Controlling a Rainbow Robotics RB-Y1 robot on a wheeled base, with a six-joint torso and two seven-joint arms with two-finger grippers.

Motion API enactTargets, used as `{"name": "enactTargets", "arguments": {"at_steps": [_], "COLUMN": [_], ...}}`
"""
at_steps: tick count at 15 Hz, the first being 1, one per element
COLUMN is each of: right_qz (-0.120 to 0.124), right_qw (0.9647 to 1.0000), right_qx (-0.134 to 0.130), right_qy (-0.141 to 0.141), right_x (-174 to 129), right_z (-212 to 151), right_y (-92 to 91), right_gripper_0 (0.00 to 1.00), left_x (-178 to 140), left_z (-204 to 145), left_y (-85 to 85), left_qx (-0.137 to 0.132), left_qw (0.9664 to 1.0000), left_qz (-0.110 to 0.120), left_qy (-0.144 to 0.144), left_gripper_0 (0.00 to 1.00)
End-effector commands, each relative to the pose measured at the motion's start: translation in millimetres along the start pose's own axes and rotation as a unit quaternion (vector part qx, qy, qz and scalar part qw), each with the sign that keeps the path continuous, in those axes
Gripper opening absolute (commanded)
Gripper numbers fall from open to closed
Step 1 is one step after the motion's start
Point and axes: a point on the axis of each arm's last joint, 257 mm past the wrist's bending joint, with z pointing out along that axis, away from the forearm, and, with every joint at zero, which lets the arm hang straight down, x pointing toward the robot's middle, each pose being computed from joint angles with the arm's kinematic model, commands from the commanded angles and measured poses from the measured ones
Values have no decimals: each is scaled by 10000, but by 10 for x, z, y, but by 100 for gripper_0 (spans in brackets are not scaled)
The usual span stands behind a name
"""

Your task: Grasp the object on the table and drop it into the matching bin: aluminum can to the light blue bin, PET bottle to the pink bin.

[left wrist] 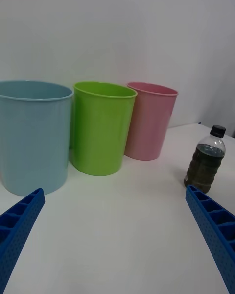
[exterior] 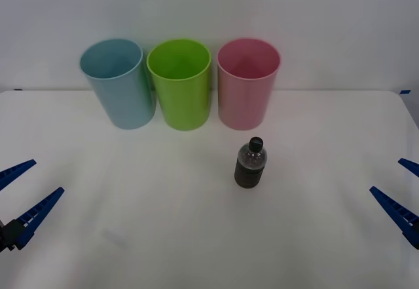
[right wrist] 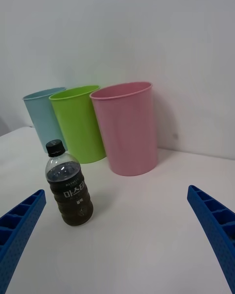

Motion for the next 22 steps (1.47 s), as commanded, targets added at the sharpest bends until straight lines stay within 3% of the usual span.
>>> {"name": "enactTargets", "arguments": {"at_steps": [1, 2, 7, 11, 17, 22], "right_qz": [0, 149, 100, 257, -259, -390], "right_qw": [10000, 9998, 9997, 9991, 9982, 9969], "right_qx": [0, 105, 70, -65, -401, -530], "right_qy": [0, 109, 204, 326, 353, 441], "right_x": [0, 160, 209, 467, 818, 1056], "right_z": [0, -70, -41, 103, 479, 892], "right_y": [0, 9, 60, 146, 319, 518], "right_gripper_0": [100, 100, 100, 100, 100, 100], "left_x": [0, 0, 0, 0, 0, 0], "left_z": [0, 0, 0, 0, 0, 0], "left_y": [0, 0, 0, 0, 0, 0], "left_qx": [0, 0, 0, 0, 0, 0], "left_qw": [10000, 10000, 10000, 10000, 10000, 10000], "left_qz": [0, 0, 0, 0, 0, 0], "left_qy": [0, 0, 0, 0, 0, 0], "left_gripper_0": [100, 100, 100, 100, 100, 100]}}
